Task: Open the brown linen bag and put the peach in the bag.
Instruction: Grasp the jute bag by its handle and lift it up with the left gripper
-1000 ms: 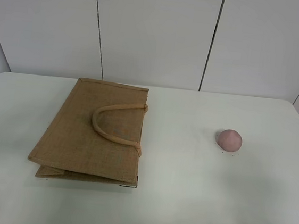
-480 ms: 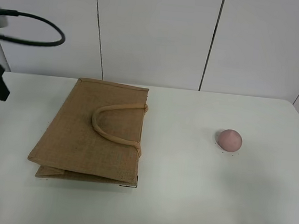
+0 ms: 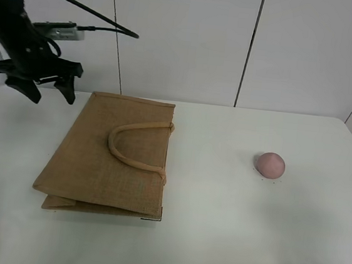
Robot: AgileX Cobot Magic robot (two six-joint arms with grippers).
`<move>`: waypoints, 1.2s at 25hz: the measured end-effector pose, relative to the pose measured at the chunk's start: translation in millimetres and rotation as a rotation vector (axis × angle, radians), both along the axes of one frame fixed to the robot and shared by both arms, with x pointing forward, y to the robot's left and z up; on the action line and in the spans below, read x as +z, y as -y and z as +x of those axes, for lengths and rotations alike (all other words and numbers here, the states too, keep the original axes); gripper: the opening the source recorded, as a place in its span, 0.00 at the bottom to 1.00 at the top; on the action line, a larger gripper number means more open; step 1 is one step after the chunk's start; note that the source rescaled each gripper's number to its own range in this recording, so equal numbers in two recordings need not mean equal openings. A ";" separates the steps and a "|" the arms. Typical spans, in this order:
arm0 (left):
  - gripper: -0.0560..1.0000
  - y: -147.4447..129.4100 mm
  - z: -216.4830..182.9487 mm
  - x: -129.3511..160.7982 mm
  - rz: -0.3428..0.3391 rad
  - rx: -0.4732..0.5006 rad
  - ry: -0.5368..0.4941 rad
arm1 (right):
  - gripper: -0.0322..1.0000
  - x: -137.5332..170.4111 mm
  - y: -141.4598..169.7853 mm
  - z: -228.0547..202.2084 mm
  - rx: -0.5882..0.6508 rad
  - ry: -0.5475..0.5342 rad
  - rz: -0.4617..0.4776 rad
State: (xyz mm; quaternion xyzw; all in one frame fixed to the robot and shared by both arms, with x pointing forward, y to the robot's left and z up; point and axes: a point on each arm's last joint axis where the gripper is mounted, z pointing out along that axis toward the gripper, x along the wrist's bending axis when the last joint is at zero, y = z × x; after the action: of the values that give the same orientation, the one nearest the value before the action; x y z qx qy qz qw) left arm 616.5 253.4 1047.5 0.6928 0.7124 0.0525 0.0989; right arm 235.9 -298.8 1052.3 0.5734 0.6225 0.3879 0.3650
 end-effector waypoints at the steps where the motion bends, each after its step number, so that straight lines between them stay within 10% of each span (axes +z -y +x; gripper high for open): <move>1: 0.98 10.8 4.0 -3.3 -0.004 -0.008 -0.004 | 1.00 0.0 0.0 0.0 0.000 0.000 0.000; 11: 0.98 100.0 25.5 -56.1 -0.030 -0.099 -0.014 | 1.00 0.0 0.0 0.0 0.000 0.000 0.000; 30: 0.98 107.0 46.6 -150.0 0.022 -0.107 -0.086 | 1.00 0.0 0.0 0.0 0.000 0.000 0.000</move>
State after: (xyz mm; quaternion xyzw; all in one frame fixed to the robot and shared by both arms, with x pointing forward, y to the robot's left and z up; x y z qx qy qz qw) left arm 663.1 146.4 897.5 0.7326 0.6772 0.0253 0.0631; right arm 235.9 -298.8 1052.3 0.5734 0.6225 0.3879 0.3650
